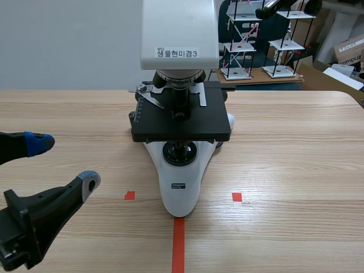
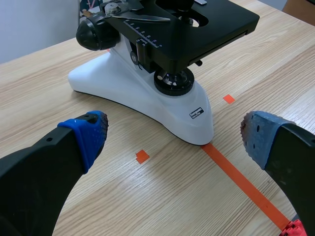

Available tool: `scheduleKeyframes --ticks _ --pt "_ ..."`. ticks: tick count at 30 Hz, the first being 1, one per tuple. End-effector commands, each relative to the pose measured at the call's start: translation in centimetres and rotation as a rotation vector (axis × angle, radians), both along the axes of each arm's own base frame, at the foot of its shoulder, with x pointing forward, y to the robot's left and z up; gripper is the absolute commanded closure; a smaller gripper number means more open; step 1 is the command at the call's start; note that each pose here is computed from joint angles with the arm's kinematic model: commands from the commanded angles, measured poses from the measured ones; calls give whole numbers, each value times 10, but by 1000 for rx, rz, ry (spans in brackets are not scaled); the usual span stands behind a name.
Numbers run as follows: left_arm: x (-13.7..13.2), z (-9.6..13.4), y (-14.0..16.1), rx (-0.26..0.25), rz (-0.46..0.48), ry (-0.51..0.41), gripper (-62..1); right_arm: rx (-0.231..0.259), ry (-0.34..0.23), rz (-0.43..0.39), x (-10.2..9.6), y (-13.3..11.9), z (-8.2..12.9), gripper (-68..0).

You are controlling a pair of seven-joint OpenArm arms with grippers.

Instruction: Return to the home posture

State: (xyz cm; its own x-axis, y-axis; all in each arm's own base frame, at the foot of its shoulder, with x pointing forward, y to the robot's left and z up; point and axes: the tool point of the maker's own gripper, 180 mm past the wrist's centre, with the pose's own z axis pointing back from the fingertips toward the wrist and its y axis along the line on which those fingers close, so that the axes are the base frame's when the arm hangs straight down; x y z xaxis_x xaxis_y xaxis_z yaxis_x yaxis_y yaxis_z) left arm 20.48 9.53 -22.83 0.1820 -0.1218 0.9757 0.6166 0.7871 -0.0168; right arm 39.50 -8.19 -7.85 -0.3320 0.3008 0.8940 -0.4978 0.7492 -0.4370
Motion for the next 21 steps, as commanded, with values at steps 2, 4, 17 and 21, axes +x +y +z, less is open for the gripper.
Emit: scheduleKeyframes --ticks 2,4,17,21 --pt "0 6 -1 -21 2 -15 -570 11 -88 -24 -19 -8 24 -2" --pt "0 6 -1 -21 2 -15 -570 17 -87 -40 -31 -11 21 -2" --pt "0 6 -1 -21 2 -15 -570 184 37 17 -129 -17 -42 -373" --pt "0 6 -1 -21 2 -15 -570 232 67 21 -152 -23 -54 -499"
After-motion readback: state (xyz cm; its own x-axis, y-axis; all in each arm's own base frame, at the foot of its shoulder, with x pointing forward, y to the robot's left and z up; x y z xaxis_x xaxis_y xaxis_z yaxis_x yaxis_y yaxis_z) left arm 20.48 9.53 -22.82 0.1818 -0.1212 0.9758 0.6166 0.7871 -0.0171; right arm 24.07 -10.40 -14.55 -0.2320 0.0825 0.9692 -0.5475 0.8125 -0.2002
